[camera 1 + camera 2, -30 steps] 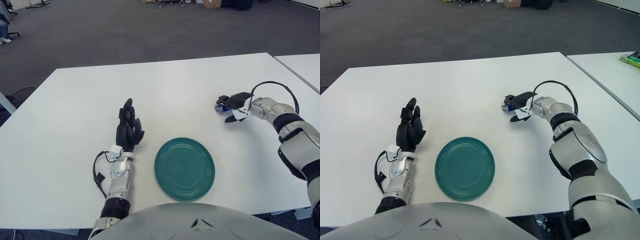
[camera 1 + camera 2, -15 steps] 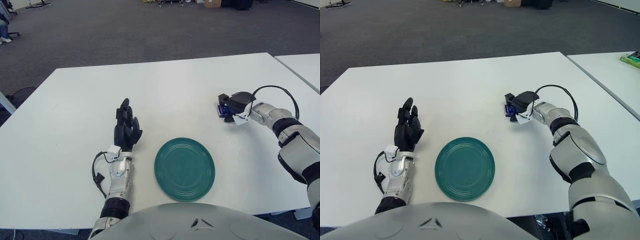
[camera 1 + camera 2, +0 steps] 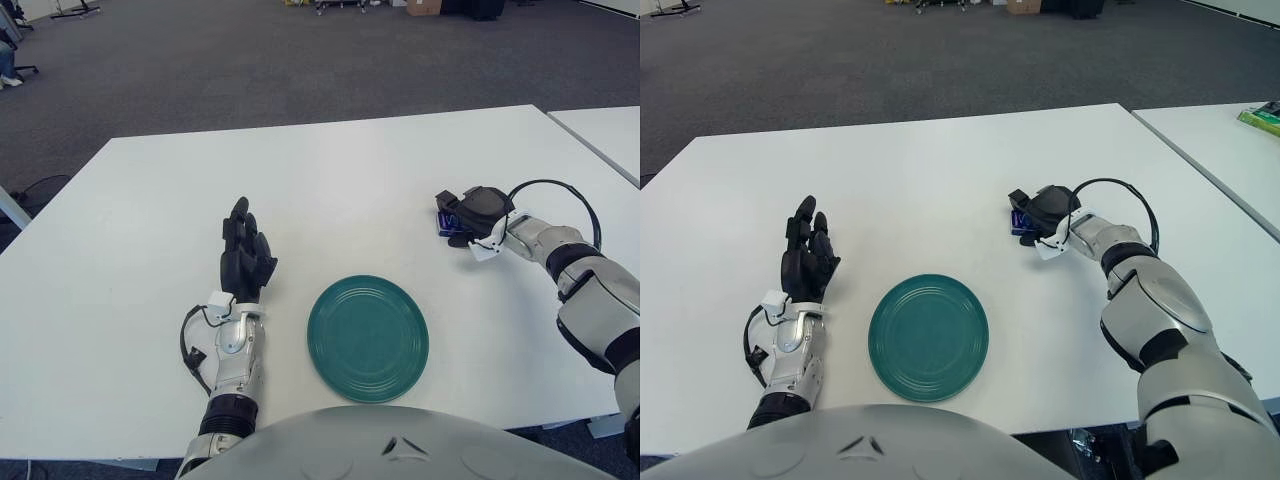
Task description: Put the gum into the plate.
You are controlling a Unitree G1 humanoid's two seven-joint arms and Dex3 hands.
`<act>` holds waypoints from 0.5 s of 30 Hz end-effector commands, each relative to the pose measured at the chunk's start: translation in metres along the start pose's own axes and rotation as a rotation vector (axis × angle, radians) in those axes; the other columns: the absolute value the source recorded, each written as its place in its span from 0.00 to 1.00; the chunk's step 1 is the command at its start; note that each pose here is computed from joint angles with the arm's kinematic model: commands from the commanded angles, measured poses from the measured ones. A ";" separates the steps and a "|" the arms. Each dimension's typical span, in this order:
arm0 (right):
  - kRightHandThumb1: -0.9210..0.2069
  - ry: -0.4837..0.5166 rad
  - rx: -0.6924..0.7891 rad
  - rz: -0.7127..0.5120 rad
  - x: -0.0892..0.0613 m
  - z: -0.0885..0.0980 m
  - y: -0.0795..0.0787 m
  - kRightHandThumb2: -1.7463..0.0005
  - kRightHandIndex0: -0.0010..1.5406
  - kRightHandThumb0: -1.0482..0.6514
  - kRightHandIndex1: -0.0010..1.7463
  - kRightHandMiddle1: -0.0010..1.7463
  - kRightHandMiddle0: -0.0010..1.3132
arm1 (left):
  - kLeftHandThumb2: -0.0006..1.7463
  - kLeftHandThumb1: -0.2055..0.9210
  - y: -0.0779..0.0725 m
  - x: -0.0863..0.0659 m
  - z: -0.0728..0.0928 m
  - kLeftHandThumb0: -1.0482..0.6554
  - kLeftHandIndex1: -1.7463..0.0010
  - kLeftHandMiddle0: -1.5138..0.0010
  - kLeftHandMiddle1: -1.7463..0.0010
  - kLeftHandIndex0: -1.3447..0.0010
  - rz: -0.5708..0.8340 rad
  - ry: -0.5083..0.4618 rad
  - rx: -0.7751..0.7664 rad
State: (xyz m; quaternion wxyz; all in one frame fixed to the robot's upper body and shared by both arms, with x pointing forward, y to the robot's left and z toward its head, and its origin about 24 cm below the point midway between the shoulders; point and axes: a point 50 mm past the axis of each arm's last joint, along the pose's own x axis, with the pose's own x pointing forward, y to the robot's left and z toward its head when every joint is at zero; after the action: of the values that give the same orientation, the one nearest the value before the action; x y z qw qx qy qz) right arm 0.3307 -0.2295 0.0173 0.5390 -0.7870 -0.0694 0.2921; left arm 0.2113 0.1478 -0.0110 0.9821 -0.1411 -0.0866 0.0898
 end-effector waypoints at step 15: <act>0.17 -0.016 0.056 0.006 0.012 0.007 -0.013 0.54 0.57 0.38 1.00 1.00 0.31 | 0.41 1.00 0.005 -0.055 -0.045 0.09 0.67 0.90 1.00 1.00 0.143 0.226 -0.070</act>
State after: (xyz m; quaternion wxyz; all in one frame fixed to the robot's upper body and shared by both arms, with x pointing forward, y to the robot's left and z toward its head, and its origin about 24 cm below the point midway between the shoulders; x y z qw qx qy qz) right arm 0.3340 -0.2257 0.0193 0.5589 -0.7782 -0.0673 0.2784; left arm 0.2122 0.1499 -0.0108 0.9819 -0.1388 -0.0921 0.0900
